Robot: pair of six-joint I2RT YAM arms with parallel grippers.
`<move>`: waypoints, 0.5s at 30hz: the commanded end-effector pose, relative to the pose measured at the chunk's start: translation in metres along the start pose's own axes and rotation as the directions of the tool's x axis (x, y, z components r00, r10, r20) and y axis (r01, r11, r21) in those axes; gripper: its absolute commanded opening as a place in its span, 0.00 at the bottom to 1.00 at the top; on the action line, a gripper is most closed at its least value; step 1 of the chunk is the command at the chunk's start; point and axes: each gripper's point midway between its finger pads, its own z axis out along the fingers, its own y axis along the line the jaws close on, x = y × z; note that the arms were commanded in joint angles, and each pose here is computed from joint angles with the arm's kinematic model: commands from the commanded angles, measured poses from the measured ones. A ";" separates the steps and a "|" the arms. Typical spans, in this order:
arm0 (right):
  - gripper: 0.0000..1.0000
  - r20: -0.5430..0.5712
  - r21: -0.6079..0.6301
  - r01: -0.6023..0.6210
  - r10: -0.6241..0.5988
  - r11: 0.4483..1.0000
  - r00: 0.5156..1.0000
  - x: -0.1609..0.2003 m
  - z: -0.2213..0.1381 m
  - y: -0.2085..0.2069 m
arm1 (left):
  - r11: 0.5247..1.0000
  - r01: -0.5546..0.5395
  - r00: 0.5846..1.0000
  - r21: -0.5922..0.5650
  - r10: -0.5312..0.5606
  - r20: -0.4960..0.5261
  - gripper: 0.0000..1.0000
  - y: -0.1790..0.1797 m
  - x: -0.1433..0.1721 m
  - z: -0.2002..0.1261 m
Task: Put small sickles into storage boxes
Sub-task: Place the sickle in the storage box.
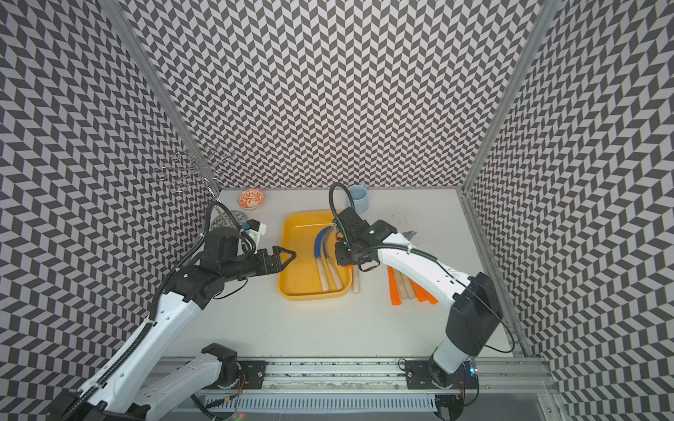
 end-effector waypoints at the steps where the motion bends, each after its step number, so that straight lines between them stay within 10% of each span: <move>1: 0.05 0.010 -0.032 0.021 -0.020 0.999 1.000 -0.002 0.005 0.021 | 1.000 0.017 1.000 -0.002 -0.017 -0.002 1.00 0.005 0.006 -0.005; 15: 0.05 -0.056 -0.145 0.061 -0.070 0.987 0.996 0.008 0.056 0.077 | 0.997 0.072 0.997 -0.035 -0.071 0.010 1.00 0.020 0.023 -0.016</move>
